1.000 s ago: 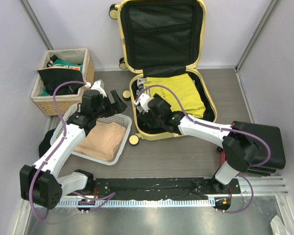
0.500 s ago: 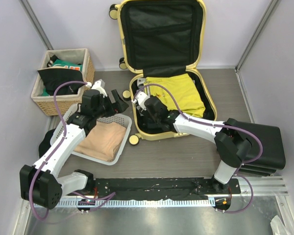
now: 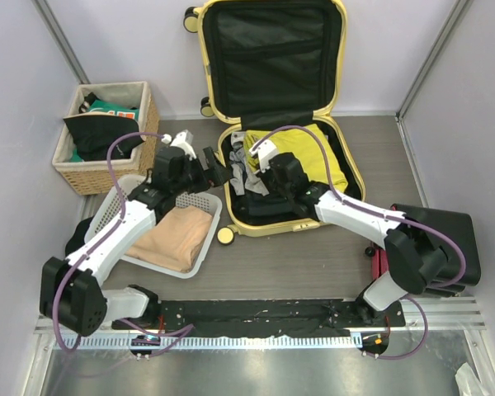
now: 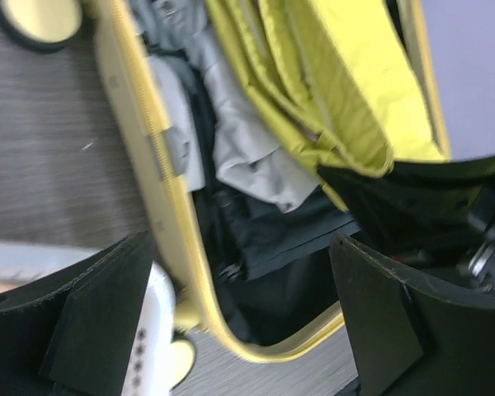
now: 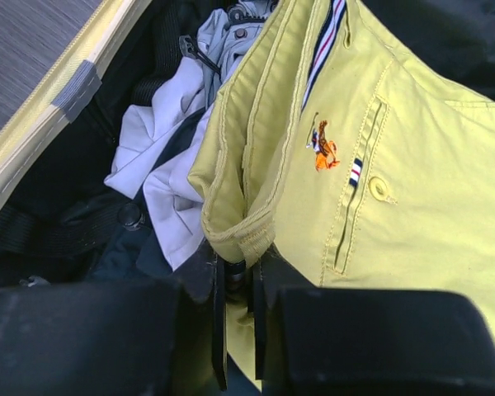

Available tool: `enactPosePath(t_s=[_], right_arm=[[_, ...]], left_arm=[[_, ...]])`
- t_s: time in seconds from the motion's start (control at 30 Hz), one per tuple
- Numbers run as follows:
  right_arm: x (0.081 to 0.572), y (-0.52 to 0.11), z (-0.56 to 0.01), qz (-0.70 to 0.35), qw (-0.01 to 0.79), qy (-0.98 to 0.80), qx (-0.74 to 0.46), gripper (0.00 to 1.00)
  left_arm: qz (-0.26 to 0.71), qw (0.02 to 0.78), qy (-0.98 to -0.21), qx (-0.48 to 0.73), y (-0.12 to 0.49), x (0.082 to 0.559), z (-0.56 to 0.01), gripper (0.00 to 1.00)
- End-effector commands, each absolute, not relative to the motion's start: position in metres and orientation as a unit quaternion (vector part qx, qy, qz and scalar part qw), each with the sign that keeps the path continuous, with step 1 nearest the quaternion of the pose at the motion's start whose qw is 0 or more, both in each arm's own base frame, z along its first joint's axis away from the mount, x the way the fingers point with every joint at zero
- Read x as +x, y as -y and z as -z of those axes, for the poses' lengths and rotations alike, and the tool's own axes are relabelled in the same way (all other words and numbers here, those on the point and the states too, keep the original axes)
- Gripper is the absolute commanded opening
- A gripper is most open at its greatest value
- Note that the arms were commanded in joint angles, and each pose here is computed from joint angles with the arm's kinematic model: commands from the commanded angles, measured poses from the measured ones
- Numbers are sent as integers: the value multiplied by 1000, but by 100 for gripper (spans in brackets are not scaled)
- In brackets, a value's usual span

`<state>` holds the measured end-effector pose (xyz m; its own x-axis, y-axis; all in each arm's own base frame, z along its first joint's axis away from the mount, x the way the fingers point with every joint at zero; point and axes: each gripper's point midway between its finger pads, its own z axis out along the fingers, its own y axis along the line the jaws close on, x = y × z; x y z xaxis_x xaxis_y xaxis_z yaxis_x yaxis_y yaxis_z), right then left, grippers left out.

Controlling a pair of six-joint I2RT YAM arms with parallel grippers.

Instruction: Open, take out, and arrange the luggage

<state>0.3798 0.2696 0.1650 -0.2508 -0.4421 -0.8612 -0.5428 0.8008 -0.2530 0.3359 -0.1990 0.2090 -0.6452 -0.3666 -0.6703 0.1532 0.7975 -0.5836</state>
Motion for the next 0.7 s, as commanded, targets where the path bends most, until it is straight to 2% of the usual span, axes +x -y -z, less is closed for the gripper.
enactPosePath(t_s=[0.0,0.1,0.33,0.67], right_arm=[[377,-266,-229,-97,615,-742,-250,1],[366,-257,-240,-115,637,-727,-229,1],[346,-243,-247,-144,659,-712,-197,1],[336,-239,-246,-154,656,-712,-197,1]], left_arm=[[389,461,-794,-71,235,363,-264,92],[427,458,-774,-97,253,384,-267,92],[520,393,-748,-126,307,411,-252,92],[549,345,-752,-117,363,417,-224,92]])
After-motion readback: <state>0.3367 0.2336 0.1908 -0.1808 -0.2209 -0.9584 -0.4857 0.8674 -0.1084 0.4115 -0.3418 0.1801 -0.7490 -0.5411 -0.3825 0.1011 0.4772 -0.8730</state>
